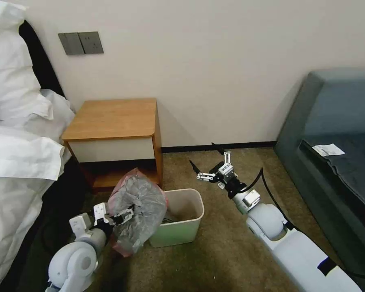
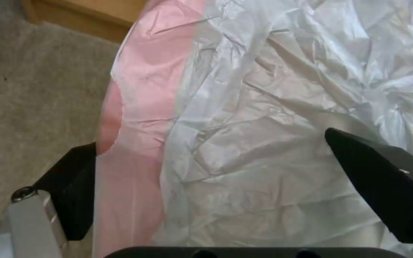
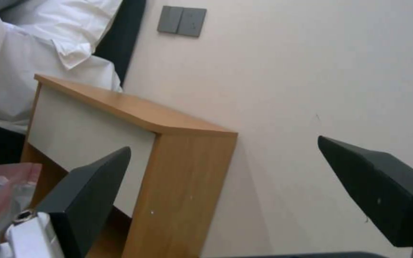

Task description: Pick up the garbage bag from the table and place it over the trash can.

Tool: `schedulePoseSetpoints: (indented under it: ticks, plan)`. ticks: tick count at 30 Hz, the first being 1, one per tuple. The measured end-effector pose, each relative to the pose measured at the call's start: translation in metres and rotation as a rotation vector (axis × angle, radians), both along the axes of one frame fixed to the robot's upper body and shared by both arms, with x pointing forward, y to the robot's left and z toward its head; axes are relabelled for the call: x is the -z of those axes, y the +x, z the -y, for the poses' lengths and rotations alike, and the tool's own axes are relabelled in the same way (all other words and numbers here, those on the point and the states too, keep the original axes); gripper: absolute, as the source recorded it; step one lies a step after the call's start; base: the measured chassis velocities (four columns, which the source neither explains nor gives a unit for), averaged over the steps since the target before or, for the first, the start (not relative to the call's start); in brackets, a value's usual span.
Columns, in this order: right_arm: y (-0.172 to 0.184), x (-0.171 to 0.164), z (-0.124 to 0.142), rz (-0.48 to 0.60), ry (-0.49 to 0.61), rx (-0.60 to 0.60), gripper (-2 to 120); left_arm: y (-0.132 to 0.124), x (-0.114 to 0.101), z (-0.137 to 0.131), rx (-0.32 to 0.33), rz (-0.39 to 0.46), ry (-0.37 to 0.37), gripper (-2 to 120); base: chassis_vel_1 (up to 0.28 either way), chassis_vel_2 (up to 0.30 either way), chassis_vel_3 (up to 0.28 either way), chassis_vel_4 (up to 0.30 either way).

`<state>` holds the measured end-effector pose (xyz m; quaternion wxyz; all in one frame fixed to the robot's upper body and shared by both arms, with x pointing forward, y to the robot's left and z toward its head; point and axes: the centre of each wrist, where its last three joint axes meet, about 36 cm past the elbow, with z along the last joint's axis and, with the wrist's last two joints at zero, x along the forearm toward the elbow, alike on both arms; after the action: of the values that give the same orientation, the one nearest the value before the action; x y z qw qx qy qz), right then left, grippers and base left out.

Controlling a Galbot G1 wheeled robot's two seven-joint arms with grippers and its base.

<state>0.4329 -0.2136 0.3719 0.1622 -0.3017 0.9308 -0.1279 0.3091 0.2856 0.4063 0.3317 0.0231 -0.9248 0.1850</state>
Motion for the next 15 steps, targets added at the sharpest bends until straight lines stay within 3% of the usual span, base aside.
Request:
schedulePoseSetpoints:
  ticks: [6,15]
  plan:
    - [0.0003,0.0007,-0.0011,0.000,0.002,-0.004,100,-0.0119,-0.0048,-0.0010,0.010,0.005,0.012,100,0.000,0.000,0.000,0.000]
    - [-0.0009,0.0012,-0.0044,0.003,0.002,-0.010,100,-0.0032,-0.0025,0.0067,0.053,0.007,0.014,100,0.000,0.000,0.000,0.000]
